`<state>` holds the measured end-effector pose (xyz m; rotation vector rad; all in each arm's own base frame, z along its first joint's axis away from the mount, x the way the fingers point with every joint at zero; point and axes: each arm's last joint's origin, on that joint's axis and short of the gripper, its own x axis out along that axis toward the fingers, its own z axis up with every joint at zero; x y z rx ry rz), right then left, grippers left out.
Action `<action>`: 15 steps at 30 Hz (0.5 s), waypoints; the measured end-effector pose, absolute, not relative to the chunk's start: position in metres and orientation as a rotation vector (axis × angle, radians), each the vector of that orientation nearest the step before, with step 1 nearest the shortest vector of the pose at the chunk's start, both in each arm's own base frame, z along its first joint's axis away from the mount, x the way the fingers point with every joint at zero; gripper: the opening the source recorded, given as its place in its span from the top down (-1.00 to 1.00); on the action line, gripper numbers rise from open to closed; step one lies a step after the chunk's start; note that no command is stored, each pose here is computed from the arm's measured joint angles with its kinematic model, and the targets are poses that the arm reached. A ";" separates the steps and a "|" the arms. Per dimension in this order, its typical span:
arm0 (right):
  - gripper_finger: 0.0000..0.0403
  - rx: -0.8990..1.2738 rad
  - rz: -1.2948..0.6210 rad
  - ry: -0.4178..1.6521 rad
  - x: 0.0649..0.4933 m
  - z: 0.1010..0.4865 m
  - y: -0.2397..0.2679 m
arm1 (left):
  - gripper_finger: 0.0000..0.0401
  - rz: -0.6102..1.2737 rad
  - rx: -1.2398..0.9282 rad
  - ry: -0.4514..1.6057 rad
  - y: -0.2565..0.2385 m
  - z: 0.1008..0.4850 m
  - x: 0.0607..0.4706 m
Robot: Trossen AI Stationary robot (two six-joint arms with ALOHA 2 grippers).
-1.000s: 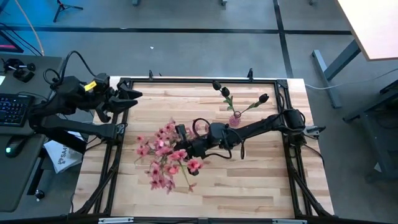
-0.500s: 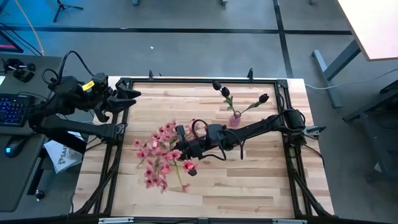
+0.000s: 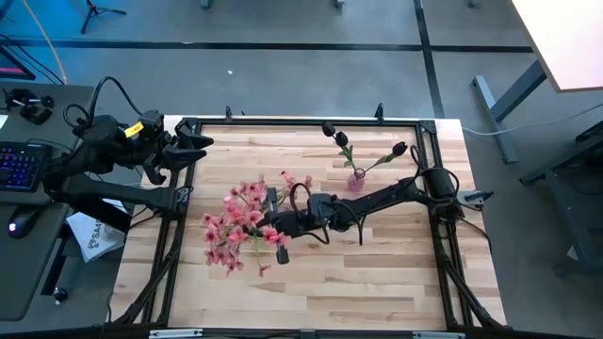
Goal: Sort flowers into vase by color
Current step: Put the pink flowers into the transparent vase
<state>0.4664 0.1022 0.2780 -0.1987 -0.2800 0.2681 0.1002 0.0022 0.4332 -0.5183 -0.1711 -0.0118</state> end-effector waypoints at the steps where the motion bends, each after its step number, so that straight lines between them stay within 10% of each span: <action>1: 1.00 -0.198 0.257 -0.275 0.467 0.277 0.103 | -0.05 -0.011 -0.518 -0.171 0.002 0.433 0.100; 15: 0.70 0.020 0.238 -0.246 0.467 0.280 0.094 | -0.05 -0.011 -0.522 -0.172 0.002 0.433 0.100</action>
